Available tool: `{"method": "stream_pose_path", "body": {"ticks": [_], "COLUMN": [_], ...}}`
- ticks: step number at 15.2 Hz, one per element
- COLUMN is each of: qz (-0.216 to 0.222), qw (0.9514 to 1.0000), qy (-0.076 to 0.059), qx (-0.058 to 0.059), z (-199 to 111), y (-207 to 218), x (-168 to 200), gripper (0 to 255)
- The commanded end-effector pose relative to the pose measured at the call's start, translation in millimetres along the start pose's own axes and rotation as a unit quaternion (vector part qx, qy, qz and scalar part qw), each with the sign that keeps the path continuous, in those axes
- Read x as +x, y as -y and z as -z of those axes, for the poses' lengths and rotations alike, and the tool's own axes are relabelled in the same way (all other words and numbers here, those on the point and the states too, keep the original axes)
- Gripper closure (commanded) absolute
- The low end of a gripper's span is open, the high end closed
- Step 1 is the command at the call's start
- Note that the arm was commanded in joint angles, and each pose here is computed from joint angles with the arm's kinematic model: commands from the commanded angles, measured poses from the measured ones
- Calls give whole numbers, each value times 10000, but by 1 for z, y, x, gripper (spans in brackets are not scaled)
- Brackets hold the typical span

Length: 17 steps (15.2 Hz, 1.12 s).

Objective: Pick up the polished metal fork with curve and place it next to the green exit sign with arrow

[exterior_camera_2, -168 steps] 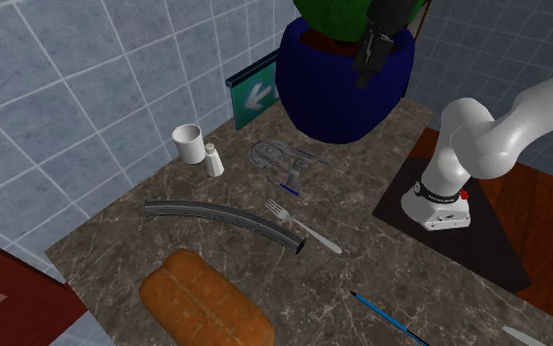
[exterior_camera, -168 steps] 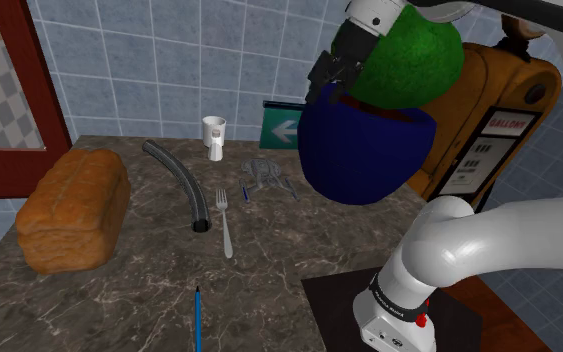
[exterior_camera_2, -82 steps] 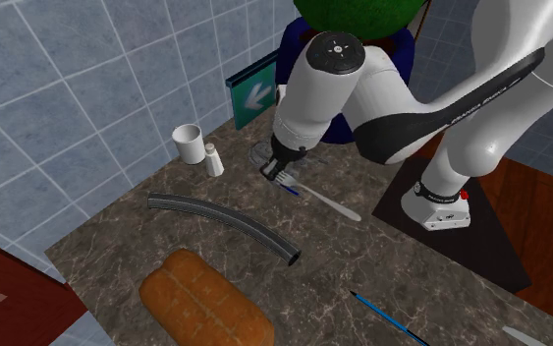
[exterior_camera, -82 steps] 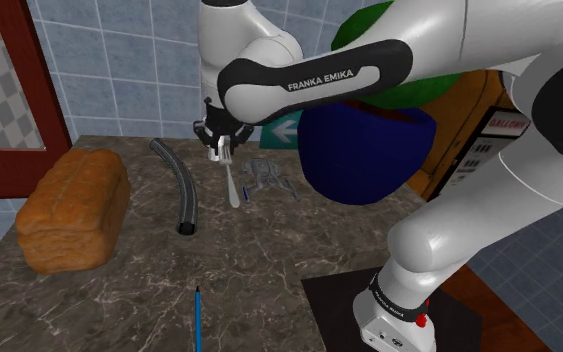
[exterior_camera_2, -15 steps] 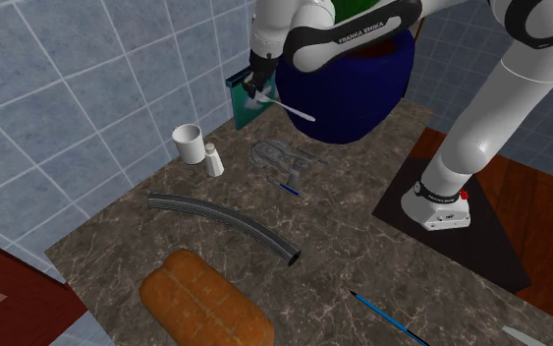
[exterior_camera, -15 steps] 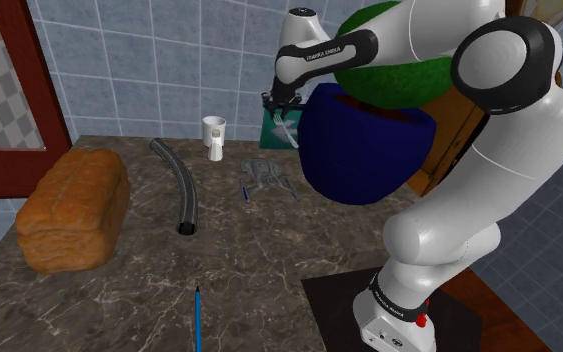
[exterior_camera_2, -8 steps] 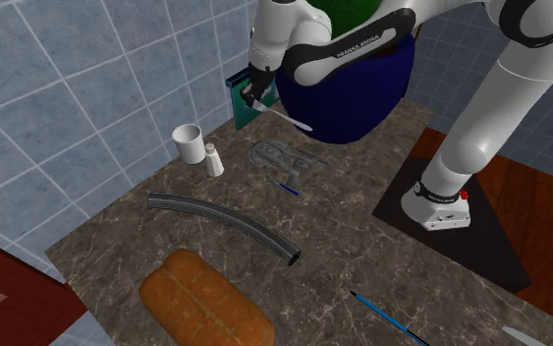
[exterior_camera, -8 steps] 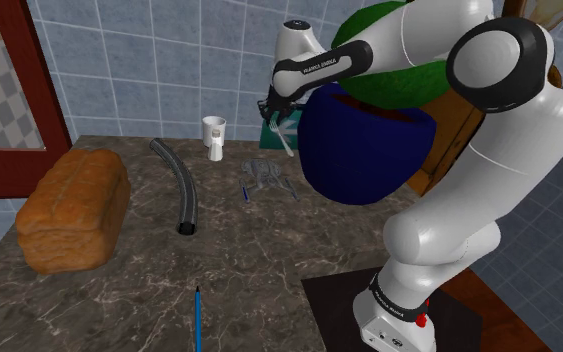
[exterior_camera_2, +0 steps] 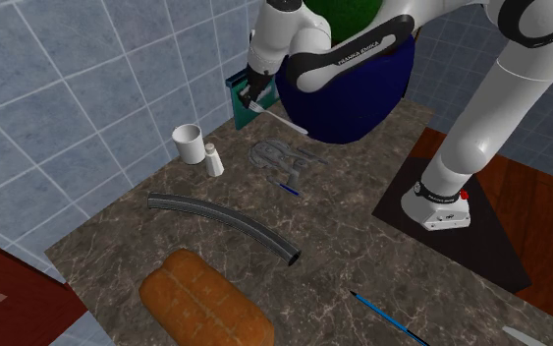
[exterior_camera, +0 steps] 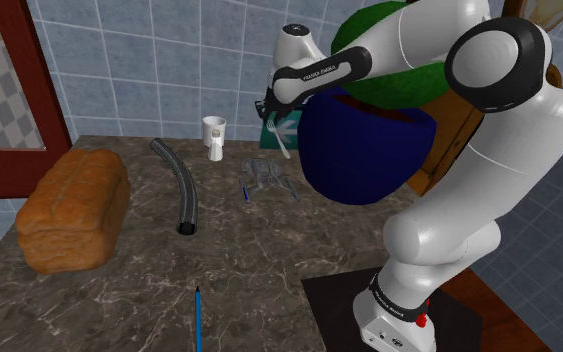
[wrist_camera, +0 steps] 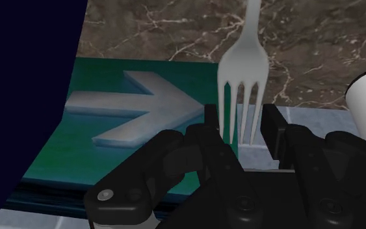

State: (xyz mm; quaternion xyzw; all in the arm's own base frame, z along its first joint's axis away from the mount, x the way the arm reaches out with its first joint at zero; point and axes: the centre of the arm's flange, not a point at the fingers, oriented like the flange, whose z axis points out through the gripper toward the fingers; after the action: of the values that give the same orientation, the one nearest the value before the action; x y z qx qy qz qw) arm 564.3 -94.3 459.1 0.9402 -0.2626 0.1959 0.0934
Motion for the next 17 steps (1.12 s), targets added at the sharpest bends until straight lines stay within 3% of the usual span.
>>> {"method": "stream_pose_path", "body": {"ticks": [1, 4, 5, 6, 7, 9, 10, 17], "qz": [-138, -138, 80, 80, 68, 44, 36, 36], "qw": [9987, 9987, 9995, 9995, 9998, 9940, 9905, 9905], "qy": [471, 471, -290, -290, 150, 1028, 1301, 1301], "qx": [-97, -97, 37, 37, 150, 375, 445, 445], "z": [-61, -76, 5, 5, 15, 33, 38, 2], "y": [-18, -17, 4, 4, -1, -11, -14, -11], "x": [-24, -31, 1, 1, 6, 18, 22, 12], "gripper": [255, 255, 255, 0, 0, 0, 0, 0]}}
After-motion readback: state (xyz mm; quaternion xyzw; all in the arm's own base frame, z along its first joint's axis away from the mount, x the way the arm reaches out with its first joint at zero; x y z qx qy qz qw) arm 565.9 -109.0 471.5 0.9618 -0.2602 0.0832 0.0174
